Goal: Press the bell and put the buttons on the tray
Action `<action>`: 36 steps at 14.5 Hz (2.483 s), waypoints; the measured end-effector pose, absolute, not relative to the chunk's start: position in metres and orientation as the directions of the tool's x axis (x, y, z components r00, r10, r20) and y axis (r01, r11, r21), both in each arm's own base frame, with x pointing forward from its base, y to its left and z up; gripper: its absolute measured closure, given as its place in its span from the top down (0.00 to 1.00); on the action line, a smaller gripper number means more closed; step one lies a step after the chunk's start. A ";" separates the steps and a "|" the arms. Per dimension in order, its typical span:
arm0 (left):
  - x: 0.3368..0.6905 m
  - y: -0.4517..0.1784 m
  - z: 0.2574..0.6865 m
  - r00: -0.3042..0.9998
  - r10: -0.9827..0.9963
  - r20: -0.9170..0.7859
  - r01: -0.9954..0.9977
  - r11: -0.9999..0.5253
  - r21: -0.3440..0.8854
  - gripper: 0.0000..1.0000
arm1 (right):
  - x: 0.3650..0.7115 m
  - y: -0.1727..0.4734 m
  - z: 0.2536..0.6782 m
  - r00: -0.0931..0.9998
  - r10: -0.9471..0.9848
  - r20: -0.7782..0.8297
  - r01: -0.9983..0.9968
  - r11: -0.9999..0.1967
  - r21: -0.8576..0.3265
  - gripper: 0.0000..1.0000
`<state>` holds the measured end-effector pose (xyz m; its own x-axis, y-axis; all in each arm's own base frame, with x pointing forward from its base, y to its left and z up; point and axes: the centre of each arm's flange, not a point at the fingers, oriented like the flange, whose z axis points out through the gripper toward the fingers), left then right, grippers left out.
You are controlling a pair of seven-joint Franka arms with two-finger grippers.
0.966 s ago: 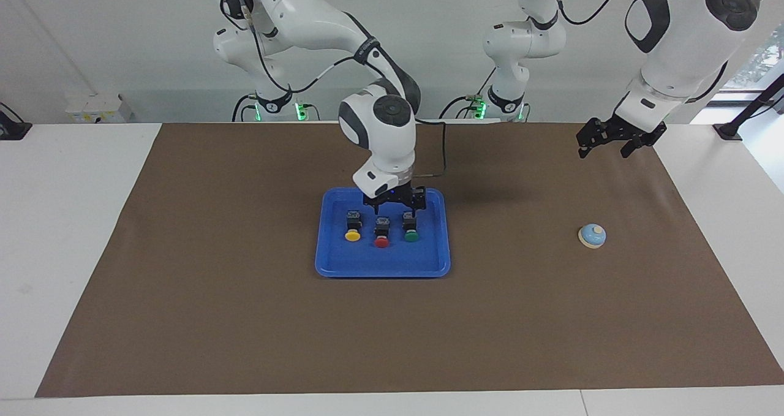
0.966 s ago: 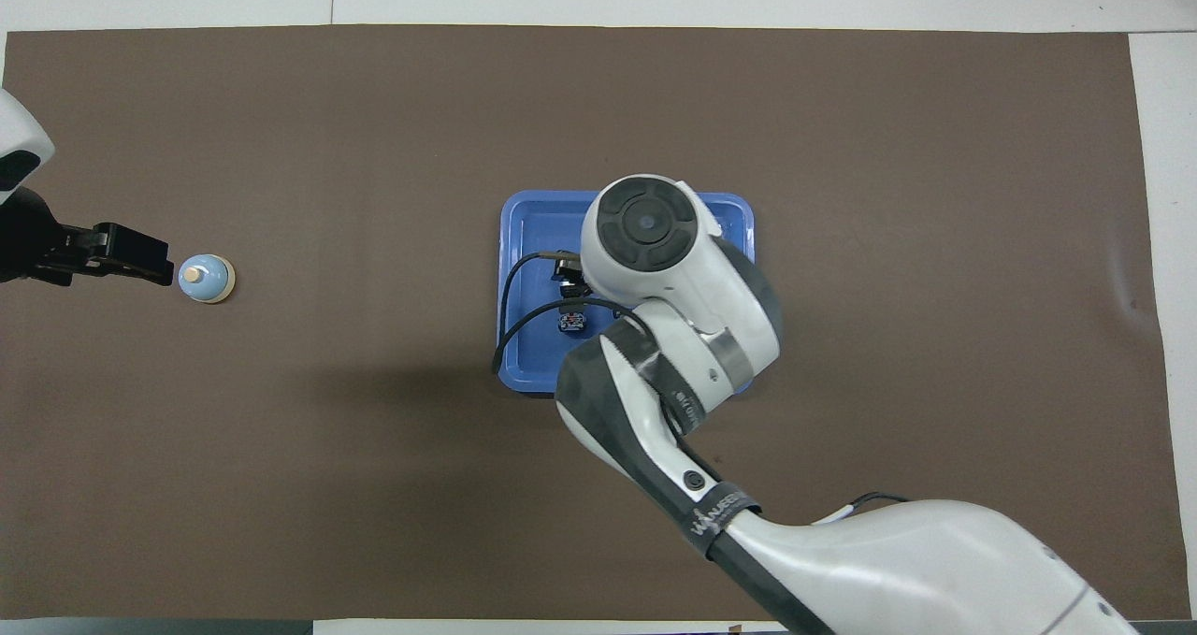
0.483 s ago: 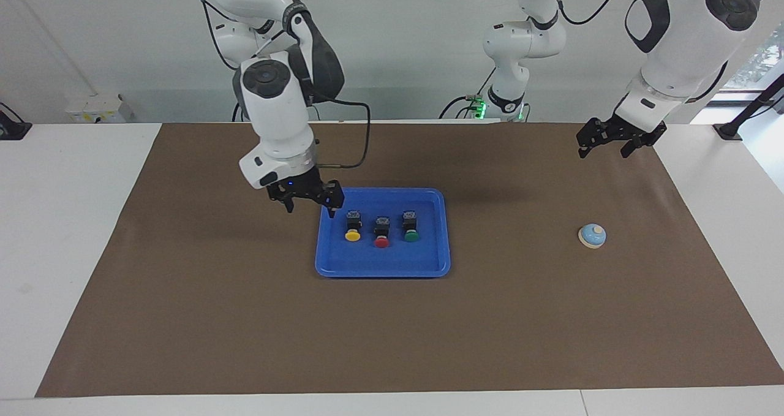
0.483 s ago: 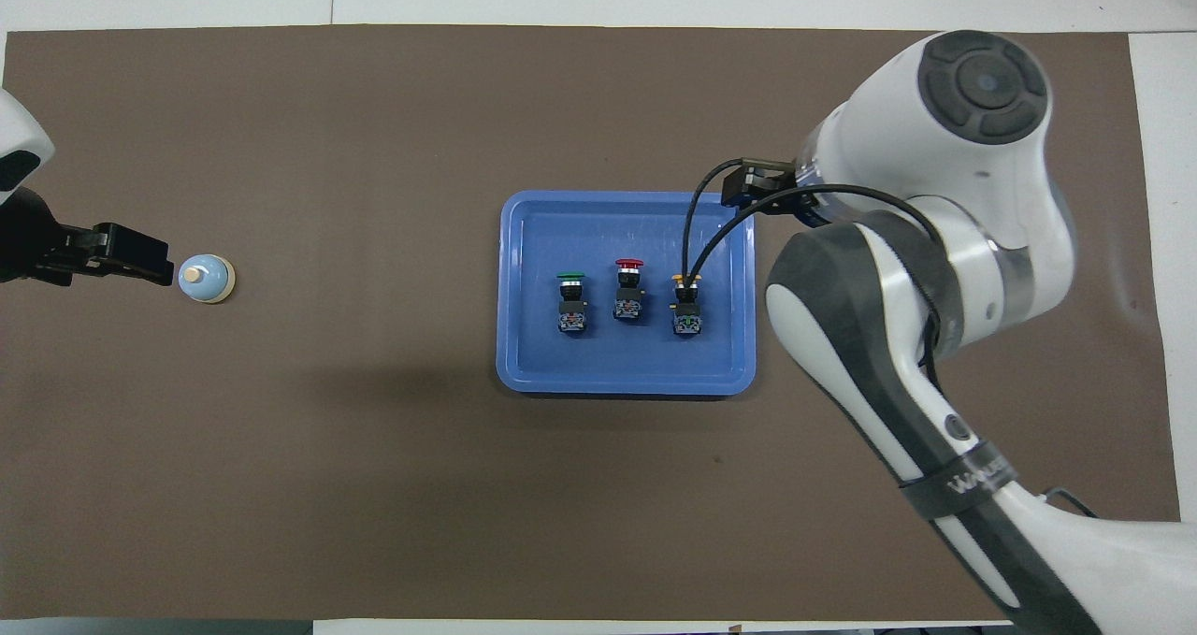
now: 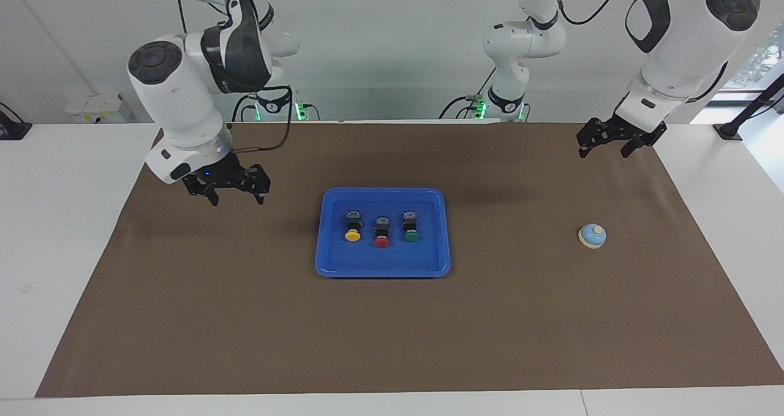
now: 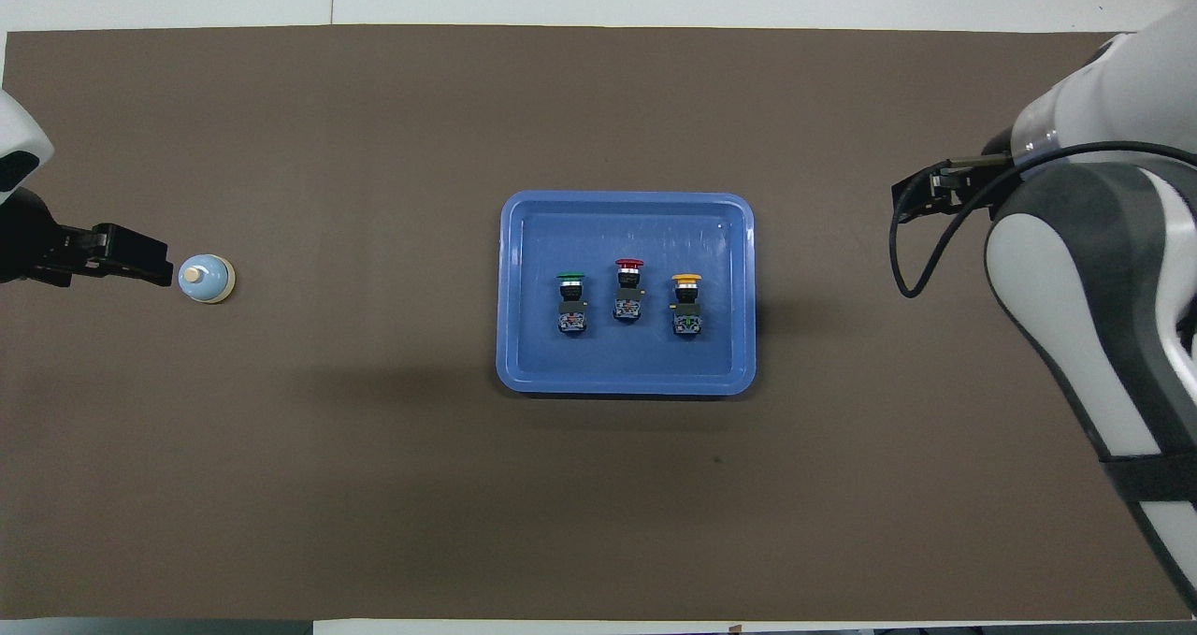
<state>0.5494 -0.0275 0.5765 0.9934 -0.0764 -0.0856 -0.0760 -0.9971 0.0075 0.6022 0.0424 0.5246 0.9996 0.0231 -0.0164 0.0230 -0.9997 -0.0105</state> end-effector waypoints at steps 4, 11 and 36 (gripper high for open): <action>0.549 -0.027 0.577 0.993 -0.076 -0.086 -0.076 -0.997 0.008 1.00 | 0.577 0.004 0.561 0.998 0.051 -0.038 0.051 -0.999 -0.005 1.00; 0.551 -0.007 0.577 0.996 -0.038 -0.081 -0.037 -0.999 0.007 1.00 | 0.537 -0.037 0.590 0.991 0.058 -0.117 0.056 -0.998 -0.018 1.00; 0.597 0.066 0.339 0.999 0.000 -0.047 0.001 -1.000 0.006 0.16 | 0.544 -0.023 0.604 0.992 0.089 -0.086 0.091 -0.996 0.018 1.00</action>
